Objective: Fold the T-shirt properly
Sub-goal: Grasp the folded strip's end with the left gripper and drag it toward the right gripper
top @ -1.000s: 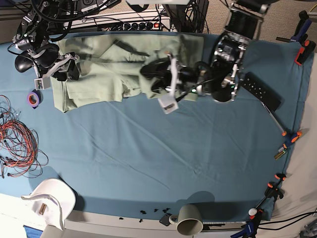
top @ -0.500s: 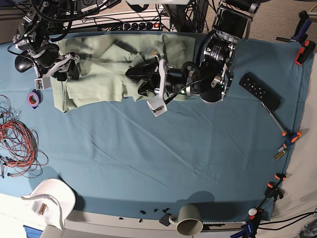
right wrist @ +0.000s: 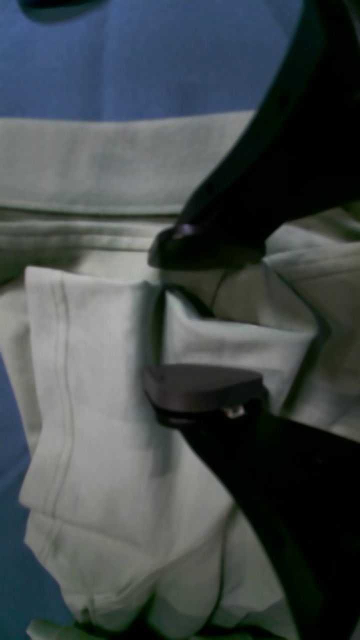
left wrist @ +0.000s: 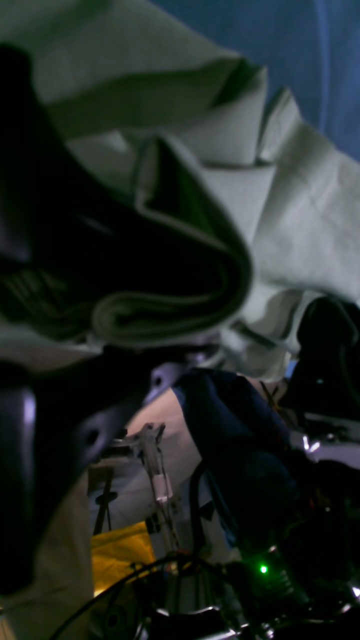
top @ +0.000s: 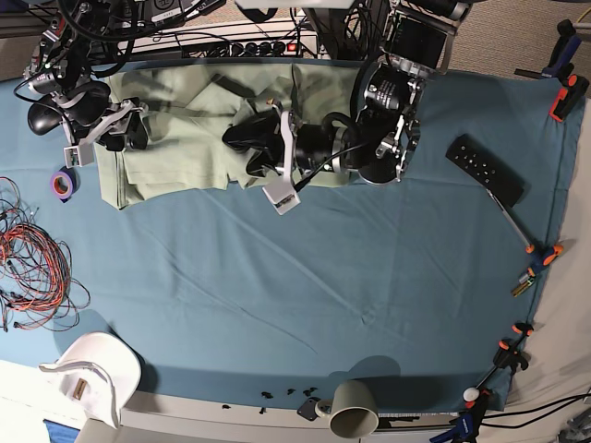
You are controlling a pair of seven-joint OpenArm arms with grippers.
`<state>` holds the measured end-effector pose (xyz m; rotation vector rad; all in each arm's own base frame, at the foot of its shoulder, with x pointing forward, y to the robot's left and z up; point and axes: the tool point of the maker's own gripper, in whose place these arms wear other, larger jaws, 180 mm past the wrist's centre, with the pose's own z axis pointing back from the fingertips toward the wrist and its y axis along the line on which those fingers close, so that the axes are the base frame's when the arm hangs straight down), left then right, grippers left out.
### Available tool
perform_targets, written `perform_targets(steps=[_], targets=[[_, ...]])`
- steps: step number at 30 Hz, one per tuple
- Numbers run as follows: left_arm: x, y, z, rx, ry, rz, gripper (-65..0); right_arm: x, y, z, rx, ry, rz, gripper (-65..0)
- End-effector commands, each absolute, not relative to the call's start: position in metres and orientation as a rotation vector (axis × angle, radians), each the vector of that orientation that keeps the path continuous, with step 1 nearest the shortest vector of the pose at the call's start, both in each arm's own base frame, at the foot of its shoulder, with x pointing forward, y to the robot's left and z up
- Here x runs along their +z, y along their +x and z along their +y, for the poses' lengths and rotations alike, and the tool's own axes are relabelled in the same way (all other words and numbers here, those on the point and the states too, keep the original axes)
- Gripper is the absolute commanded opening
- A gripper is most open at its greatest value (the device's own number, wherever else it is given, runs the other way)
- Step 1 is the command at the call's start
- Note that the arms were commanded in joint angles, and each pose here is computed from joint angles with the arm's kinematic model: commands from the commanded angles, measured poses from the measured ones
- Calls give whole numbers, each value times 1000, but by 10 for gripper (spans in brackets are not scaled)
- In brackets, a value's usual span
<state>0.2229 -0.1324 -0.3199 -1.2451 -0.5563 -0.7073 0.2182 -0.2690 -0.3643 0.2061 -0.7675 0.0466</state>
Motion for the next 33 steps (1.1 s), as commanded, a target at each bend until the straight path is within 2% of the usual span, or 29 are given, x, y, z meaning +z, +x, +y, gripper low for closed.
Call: perform_targets(steps=[1,3,4,6,7,8,13,15,17,19,20,33], targets=[[-300,231,-138,-702,-1293,-616,-650,-352,225,-273,60,196,-816,-344],[-304,231,-137,-712,-1273,-611,-650,-352,225,-273,60,196,-815,-344],[-307,231,-137,-718,-1258,-609,-575,-352,225,-273,60,196,-815,-344],[-308,231,-136,-720,-1252,-608,-375,-352,225,-273,60,196,-815,-344],[-307,231,-137,-719,-1254,-610,-326,-352,226,-273,60,196,-817,-344],[-307,231,-136,-719,-1253,-609,-319,-351,226,-273,60,196,-821,-344],[-307,232,-136,-719,-1254,-611,-320,-351,227,-273,59,196,-826,-344],[-306,232,-136,-722,-1253,-614,-354,-351,227,-273,60,196,-826,-344],[-304,232,-135,-731,-1247,-620,-463,-351,227,-273,59,195,-825,-344],[-302,230,-133,-760,-1232,-619,-624,-351,226,-273,61,191,-823,-344],[-301,229,-133,-772,-1226,-623,-650,-352,226,-274,61,190,-821,-344],[-290,226,-143,-762,-1254,-657,-650,-351,227,-273,60,190,-826,-344]])
